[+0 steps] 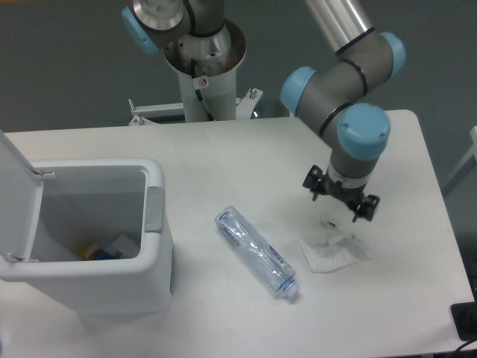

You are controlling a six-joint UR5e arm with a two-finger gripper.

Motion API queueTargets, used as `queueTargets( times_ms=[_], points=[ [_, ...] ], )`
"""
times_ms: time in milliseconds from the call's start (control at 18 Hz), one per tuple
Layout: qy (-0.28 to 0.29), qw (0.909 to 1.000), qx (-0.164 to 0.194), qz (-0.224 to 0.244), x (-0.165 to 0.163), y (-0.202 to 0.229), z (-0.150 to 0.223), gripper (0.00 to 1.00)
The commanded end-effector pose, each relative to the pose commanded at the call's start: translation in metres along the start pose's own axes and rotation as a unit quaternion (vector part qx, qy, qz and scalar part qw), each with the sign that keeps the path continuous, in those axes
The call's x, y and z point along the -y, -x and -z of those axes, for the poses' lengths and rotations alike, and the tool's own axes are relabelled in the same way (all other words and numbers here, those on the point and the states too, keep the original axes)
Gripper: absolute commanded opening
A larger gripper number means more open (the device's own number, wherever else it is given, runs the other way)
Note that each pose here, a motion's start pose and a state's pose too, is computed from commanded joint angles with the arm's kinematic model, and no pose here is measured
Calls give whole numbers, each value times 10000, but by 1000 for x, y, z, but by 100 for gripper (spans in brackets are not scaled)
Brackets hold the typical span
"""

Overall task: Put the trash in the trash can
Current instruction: 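Lower the gripper onto the plastic wrapper and close on it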

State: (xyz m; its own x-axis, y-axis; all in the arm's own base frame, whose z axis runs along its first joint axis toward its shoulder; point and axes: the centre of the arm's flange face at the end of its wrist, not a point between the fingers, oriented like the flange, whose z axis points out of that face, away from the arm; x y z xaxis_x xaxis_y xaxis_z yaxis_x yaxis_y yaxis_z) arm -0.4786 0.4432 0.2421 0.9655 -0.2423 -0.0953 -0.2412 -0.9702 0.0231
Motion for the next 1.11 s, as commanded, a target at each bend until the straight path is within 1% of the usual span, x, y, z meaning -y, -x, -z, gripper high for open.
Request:
queueTargets(
  times_ms=[111,222,389,500,556,667,722,833,889,1111],
  points=[
    [-5,10000,27,-52,8,2,-8,100],
    [33,9999,-61,-126,14,-8,-17,100],
    [31,9999,-55,-126,15,-5,-20,100],
    [38,9999,-76,-142,16,-7,-21,92],
    [75,9997,-168,-156,14,-12,-26,73],
    [95,9987,-276,-420,9,-25,-32,42],
    [91,9979,-278,-574,8,-26,-30,31],
    [91,9976,-255,-635,6,-25,-28,8],
    [86,9977,-233,-627,5,-24,-24,0],
    [66,9981,-153,-599,3,-17,-12,0]
  ],
)
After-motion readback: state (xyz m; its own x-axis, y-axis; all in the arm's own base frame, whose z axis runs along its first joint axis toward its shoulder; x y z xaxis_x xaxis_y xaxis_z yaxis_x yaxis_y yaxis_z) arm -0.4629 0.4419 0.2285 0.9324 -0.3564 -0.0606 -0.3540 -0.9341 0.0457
